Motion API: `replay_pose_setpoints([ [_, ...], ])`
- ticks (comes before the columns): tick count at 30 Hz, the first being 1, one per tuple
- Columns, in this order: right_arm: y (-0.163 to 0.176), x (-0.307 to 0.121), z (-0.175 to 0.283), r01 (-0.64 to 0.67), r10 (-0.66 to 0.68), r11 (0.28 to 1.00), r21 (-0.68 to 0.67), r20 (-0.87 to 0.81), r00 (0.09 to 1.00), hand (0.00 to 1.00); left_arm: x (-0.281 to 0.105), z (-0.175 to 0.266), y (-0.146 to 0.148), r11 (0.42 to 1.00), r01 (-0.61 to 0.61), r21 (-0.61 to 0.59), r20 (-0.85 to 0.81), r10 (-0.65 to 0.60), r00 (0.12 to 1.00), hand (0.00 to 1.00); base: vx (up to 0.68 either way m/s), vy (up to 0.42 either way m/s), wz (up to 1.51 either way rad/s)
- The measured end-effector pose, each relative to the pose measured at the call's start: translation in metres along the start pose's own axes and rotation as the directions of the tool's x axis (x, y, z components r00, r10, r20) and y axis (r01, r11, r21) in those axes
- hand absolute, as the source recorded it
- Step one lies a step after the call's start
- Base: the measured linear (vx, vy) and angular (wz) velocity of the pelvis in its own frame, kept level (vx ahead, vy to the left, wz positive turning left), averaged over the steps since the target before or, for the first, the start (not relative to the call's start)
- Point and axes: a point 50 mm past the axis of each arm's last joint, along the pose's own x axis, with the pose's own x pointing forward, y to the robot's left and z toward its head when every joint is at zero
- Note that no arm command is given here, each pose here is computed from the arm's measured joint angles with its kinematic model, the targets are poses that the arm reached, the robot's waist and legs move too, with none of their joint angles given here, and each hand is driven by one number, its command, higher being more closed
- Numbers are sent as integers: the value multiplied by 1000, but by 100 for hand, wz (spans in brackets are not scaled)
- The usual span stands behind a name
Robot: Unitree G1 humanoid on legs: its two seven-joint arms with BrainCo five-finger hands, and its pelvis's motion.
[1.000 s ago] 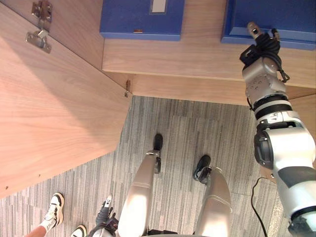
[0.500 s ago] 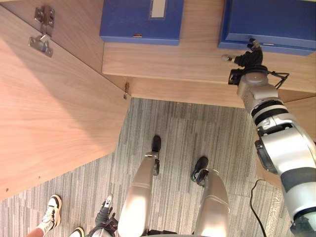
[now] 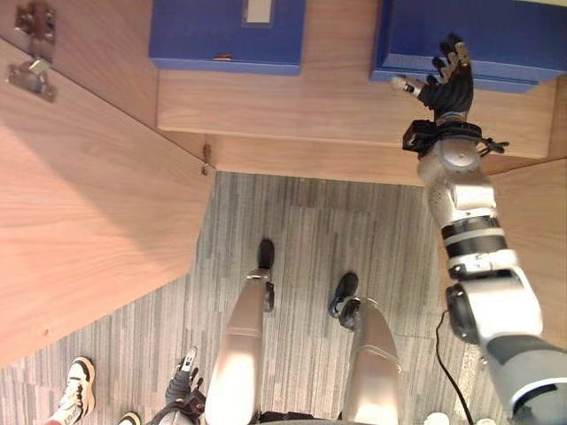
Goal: Walk over to the cabinet, pick up the folder, carry it to the office cabinet, place the folder inside the office cabinet, then close the office cabinet door
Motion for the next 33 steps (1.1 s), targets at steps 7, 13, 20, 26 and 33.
replay_pose_setpoints([
  [7,20,-32,-23,18,-18,999,30,1,1000,0,0,1,7,999,-38,-16,11,39,999,0,-7,-12,-19],
  [13,24,-107,-147,25,-26,1000,-9,-468,883,0,0,1,16,997,-74,-23,7,74,997,0,63,-9,-40],
  [20,-24,-264,-243,206,-120,978,-27,-882,455,0,6,9,24,993,-120,-11,-5,120,993,0,79,-14,-16],
  [26,-62,-371,-257,625,-195,777,-75,-973,125,0,1,-1,46,978,-197,71,-74,202,977,0,27,9,-25],
  [33,-90,-420,-247,778,-275,607,-162,-961,14,0,-9,-19,60,961,-254,109,-132,267,954,0,45,34,-41],
])
